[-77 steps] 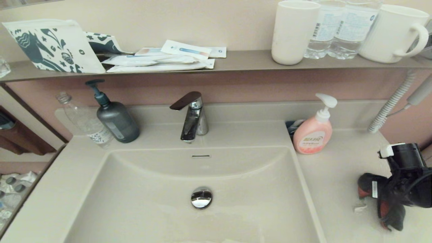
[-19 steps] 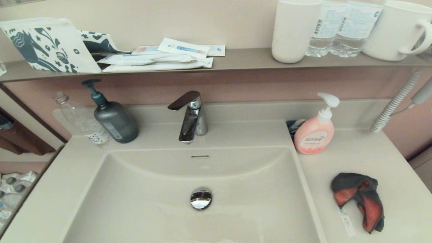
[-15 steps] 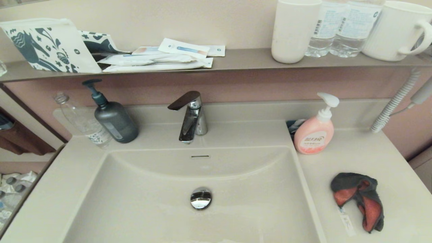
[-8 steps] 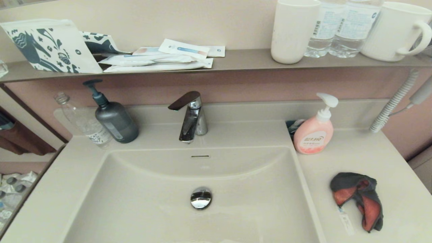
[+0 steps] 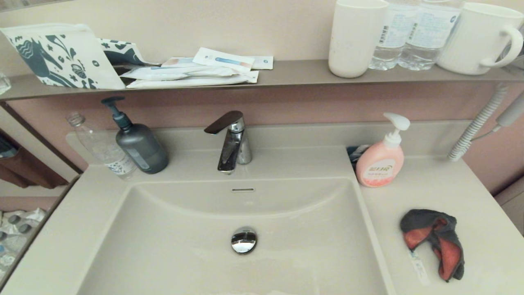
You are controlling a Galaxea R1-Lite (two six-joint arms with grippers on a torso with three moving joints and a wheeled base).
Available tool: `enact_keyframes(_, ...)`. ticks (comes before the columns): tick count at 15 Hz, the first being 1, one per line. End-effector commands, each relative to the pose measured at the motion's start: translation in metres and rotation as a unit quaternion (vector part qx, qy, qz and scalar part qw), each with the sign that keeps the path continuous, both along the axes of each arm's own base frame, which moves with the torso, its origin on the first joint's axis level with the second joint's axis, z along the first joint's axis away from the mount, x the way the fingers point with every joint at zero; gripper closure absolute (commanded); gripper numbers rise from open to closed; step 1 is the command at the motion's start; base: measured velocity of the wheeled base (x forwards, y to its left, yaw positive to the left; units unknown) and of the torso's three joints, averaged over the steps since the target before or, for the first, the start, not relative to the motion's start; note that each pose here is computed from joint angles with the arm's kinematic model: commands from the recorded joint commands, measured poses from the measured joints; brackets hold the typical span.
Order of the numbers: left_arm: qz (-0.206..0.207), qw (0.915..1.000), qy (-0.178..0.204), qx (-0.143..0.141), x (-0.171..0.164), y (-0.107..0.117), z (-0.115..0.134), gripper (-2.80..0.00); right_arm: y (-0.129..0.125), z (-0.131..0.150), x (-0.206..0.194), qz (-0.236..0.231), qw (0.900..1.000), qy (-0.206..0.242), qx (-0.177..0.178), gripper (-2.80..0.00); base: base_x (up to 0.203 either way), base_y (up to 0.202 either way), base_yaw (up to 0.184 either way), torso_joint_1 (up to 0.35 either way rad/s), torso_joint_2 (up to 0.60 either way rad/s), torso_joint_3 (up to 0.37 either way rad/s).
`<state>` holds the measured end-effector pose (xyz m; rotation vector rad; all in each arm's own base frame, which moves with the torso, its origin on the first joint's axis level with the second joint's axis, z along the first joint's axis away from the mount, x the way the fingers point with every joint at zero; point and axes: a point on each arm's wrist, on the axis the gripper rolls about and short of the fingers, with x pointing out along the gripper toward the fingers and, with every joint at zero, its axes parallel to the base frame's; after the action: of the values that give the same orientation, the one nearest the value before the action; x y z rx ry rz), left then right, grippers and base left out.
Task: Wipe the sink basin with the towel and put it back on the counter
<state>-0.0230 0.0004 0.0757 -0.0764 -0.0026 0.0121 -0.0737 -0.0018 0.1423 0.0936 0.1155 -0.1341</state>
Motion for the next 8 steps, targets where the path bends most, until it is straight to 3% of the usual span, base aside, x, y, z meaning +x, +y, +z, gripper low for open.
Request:
enact_keyframes(1,0.001,1.0000,0.000,-0.001,0.000,0.000,0.000,0.00,0.000,-0.017,0.014,0.006,1.000,-0.028,-0.007,0.00,0.000,0.000,0.000,0.000,0.00,0.000)
enact_keyframes(4,0.000,1.0000,0.000,-0.001,0.000,0.000,0.000,0.00,0.000,-0.051,0.041,0.014,0.998,-0.040,-0.039,0.00,0.000,0.000,0.000,0.000,0.00,0.000)
enact_keyframes(8,0.001,1.0000,0.001,-0.001,0.000,0.000,0.000,0.00,0.000,-0.057,0.046,0.021,0.997,-0.053,-0.061,0.00,0.000,0.000,0.000,0.000,0.00,0.000)
